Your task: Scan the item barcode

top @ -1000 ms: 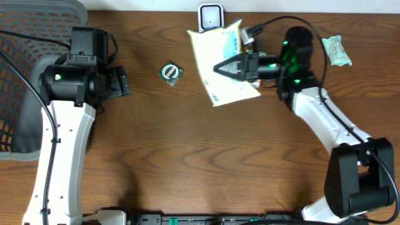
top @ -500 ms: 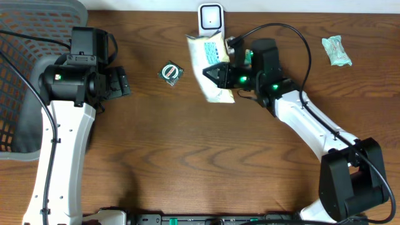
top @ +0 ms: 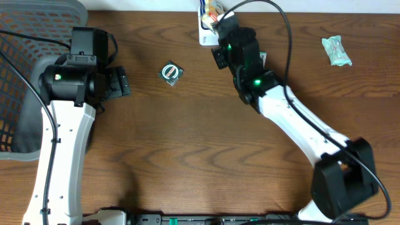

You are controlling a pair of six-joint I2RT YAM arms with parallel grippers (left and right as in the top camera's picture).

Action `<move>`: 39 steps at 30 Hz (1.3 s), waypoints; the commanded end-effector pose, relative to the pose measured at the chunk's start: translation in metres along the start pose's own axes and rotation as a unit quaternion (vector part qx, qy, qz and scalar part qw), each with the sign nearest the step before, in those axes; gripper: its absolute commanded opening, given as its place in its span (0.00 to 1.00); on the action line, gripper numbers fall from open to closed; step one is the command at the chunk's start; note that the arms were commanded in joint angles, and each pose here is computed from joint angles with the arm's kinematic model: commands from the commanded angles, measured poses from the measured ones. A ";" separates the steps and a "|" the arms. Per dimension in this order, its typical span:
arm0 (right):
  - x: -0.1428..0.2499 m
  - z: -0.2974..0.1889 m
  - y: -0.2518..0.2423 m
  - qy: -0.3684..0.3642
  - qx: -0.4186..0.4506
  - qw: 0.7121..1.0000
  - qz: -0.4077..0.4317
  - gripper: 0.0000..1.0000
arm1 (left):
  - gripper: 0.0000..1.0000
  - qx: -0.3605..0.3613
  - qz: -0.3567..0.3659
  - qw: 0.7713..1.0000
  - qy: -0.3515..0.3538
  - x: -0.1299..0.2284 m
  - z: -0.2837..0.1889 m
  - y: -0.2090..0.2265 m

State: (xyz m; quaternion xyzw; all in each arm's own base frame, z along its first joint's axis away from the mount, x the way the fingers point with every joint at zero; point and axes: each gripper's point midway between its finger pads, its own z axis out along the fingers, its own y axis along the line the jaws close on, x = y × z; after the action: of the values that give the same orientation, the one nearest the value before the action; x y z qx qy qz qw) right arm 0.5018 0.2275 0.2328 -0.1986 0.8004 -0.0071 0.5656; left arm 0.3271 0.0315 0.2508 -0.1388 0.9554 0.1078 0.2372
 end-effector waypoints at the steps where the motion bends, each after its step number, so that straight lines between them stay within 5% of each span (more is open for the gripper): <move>1: -0.001 0.025 -0.014 -0.007 0.066 0.996 -0.066 0.01 | 0.98 -0.008 -0.007 1.000 -0.008 -0.003 -0.004 0.005; 18: -0.031 0.152 0.010 -0.050 0.098 0.977 -0.185 0.01 | 0.98 -0.008 -0.007 1.000 -0.008 -0.003 -0.004 0.005; 27: -0.030 0.159 0.032 -0.074 0.045 0.978 -0.191 0.01 | 0.98 -0.008 -0.007 1.000 -0.008 -0.003 -0.004 0.005; 39: -0.004 0.162 0.056 -0.043 -0.026 0.950 -0.307 0.01 | 0.98 -0.008 -0.007 1.000 -0.008 -0.003 -0.004 0.005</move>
State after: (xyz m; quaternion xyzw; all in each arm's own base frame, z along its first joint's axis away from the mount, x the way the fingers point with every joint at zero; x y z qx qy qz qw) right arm 0.6311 0.3090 0.1453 -0.4301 0.7009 -0.1455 0.5502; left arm 0.3270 0.0315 0.2507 -0.1386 0.9555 0.1079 0.2370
